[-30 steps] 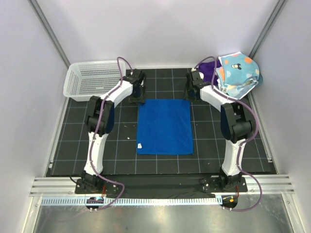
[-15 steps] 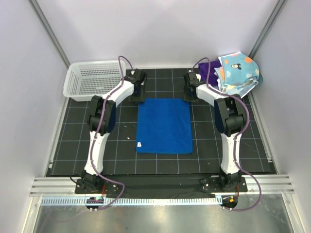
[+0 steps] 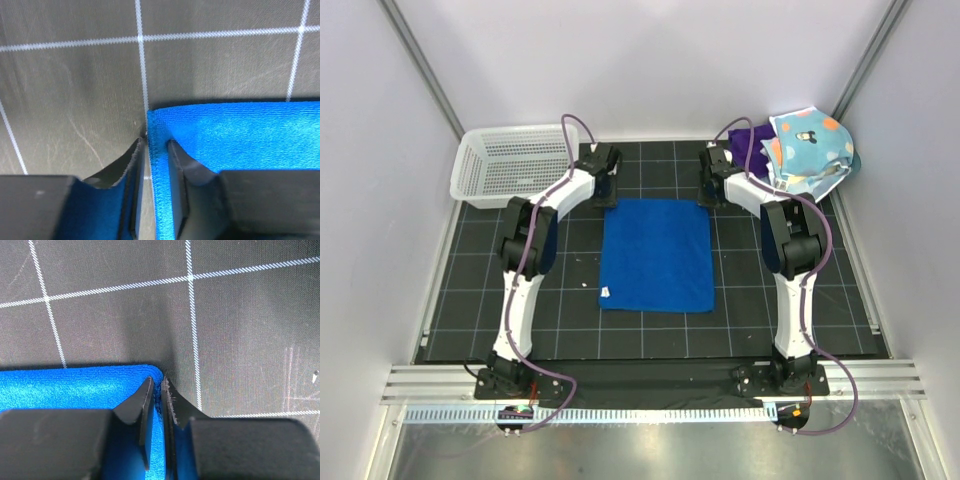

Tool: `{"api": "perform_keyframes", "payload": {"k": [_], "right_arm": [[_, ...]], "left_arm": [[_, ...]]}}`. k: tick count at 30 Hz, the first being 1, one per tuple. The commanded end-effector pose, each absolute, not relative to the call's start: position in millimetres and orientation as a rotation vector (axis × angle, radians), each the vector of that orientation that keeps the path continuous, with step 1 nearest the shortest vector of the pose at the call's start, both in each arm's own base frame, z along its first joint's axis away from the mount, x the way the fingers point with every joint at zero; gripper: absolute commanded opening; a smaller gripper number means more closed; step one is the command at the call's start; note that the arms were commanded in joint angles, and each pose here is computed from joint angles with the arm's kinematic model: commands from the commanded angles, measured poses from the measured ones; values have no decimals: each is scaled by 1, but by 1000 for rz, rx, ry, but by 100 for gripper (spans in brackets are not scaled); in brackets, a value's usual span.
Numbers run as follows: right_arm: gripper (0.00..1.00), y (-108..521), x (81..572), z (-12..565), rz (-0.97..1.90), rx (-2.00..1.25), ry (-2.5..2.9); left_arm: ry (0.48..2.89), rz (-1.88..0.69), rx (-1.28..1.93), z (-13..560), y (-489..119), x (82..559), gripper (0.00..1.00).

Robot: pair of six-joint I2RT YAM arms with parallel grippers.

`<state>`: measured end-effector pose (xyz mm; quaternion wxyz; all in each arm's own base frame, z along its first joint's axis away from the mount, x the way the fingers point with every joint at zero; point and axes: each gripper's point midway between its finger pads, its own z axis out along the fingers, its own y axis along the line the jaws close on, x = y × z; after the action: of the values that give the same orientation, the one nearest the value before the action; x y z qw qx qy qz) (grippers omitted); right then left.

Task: Fold and stack the towels
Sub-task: Fold the towel

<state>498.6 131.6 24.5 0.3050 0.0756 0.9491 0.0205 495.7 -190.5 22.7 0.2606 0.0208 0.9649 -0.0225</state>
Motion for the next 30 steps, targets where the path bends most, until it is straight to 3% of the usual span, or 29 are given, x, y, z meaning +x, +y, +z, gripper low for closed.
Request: {"api": "perform_keyframes", "payload": {"k": [1,9,14,30], "right_arm": [[15,127,504,13,31,190,2521],[7,123,505,10,11,184,2526],[1,120,509,20,-1,180,2504],[1,130,518,104,113,162,2345]], "left_arm": [[2621,-51,52,-2,-184,495,27],[2590,-71,23,-9,-187,502,0],[2542,-75,5,-2,-187,507,0],[2311,-136,-29,87,-186,523,0]]}}
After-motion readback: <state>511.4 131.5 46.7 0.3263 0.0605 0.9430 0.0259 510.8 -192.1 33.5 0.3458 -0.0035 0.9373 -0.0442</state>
